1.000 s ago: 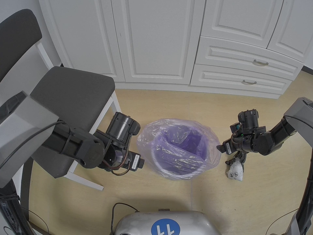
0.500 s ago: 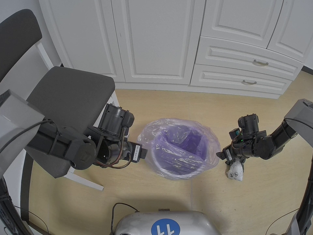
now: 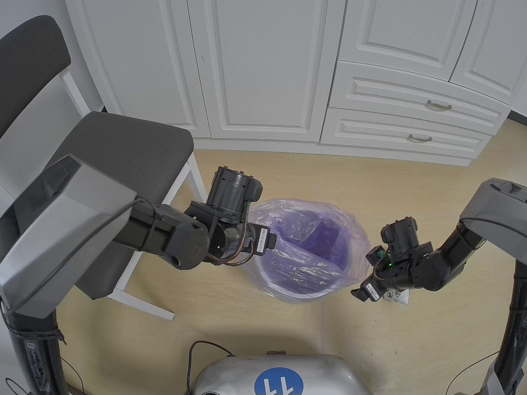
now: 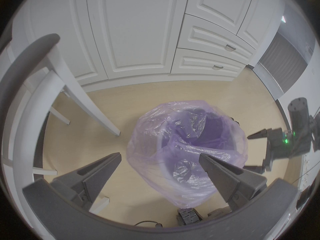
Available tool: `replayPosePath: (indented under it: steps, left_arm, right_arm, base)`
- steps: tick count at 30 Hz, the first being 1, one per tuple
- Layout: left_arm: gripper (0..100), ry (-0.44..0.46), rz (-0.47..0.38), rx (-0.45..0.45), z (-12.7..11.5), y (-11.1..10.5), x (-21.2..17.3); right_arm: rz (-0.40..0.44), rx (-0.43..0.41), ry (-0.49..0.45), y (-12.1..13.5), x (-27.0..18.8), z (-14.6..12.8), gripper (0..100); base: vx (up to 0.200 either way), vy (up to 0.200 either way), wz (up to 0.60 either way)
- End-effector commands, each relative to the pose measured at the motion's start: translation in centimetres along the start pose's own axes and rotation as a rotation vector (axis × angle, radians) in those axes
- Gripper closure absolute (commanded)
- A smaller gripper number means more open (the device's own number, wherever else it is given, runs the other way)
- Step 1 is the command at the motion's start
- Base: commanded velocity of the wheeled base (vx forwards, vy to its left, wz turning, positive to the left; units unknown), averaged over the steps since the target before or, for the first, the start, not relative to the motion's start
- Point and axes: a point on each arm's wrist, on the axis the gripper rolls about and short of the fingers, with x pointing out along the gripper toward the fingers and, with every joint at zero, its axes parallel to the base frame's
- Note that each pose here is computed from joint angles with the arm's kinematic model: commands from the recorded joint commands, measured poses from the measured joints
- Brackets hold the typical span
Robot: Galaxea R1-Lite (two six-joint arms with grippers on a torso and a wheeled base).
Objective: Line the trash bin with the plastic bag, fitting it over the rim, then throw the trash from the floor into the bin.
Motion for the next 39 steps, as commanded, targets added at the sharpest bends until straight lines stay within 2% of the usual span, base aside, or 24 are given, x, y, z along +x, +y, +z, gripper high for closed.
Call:
replayPosePath:
  steps: [1,6,11,15,16,21,22,23,24,25,27,31,34,36,39]
  left_arm:
    - [0,0.035,0.001,0.016,-1.2,-0.9,3.1]
    - [0,0.068,0.012,0.024,-1.9,-0.9,4.4]
    - [0,0.088,0.038,0.016,-2.1,-0.4,6.0]
    - [0,0.112,0.049,0.019,-2.2,0.0,5.9]
    - [0,0.152,0.057,0.021,-2.2,0.4,4.9]
    - [0,0.179,0.056,0.027,-2.3,0.9,2.4]
    - [0,0.190,0.051,0.034,-2.6,1.0,0.9]
    - [0,0.192,0.050,0.034,-2.7,1.0,0.8]
    - [0,0.210,0.044,0.045,-3.3,0.9,-0.2]
    - [0,0.213,0.043,0.046,-3.4,0.9,-0.3]
    - [0,0.246,0.040,0.061,-4.5,0.8,-1.0]
    - [0,0.300,0.042,0.077,-6.4,1.0,-1.1]
    - [0,0.311,0.043,0.071,-7.3,1.1,-1.2]
    - [0,0.311,0.043,0.071,-7.3,1.1,-1.2]
    - [0,0.326,0.041,0.052,-8.8,0.7,-0.6]
  right_arm:
    - [0.062,-0.035,0.040,3.0,1.4,-0.6,0]
    - [0.102,-0.070,0.032,4.8,0.2,-0.6,0]
    - [0.100,-0.081,-0.006,4.5,-2.2,-0.1,0]
    - [0.089,-0.072,-0.039,4.2,-3.3,0.4,0]
    - [0.069,-0.052,-0.095,3.3,-5.2,1.2,0]
    - [0.089,0.000,-0.177,2.4,-7.1,2.3,0]
    - [0.089,0.061,-0.206,2.3,-7.3,3.0,0]
    - [0.087,0.068,-0.209,2.2,-7.3,3.1,0]
    - [0.078,0.140,-0.246,2.1,-7.1,4.3,0]
    - [0.079,0.153,-0.250,2.1,-7.0,4.5,0]
    - [0.087,0.244,-0.262,2.3,-5.8,5.4,0]
    - [0.039,0.299,-0.245,3.9,-3.0,6.1,0]
    - [0.017,0.296,-0.239,5.5,-0.9,5.8,0]
    - [0.017,0.296,-0.239,5.5,-0.9,5.8,0]
    - [0.041,0.252,-0.199,7.2,0.1,4.7,0]
  base:
    - [0.000,0.000,0.00]
    - [0.000,0.000,0.00]
    - [0.000,0.000,0.00]
    - [0.000,0.000,0.00]
    - [0.000,0.000,0.00]
    - [0.000,0.000,0.00]
    - [0.000,0.000,0.00]
    - [0.000,0.000,0.00]
    - [0.000,0.000,0.00]
    - [0.000,0.000,0.00]
    - [0.000,0.000,0.00]
    - [0.000,0.000,0.00]
    - [0.000,0.000,0.00]
    - [0.000,0.000,0.00]
    - [0.000,0.000,0.00]
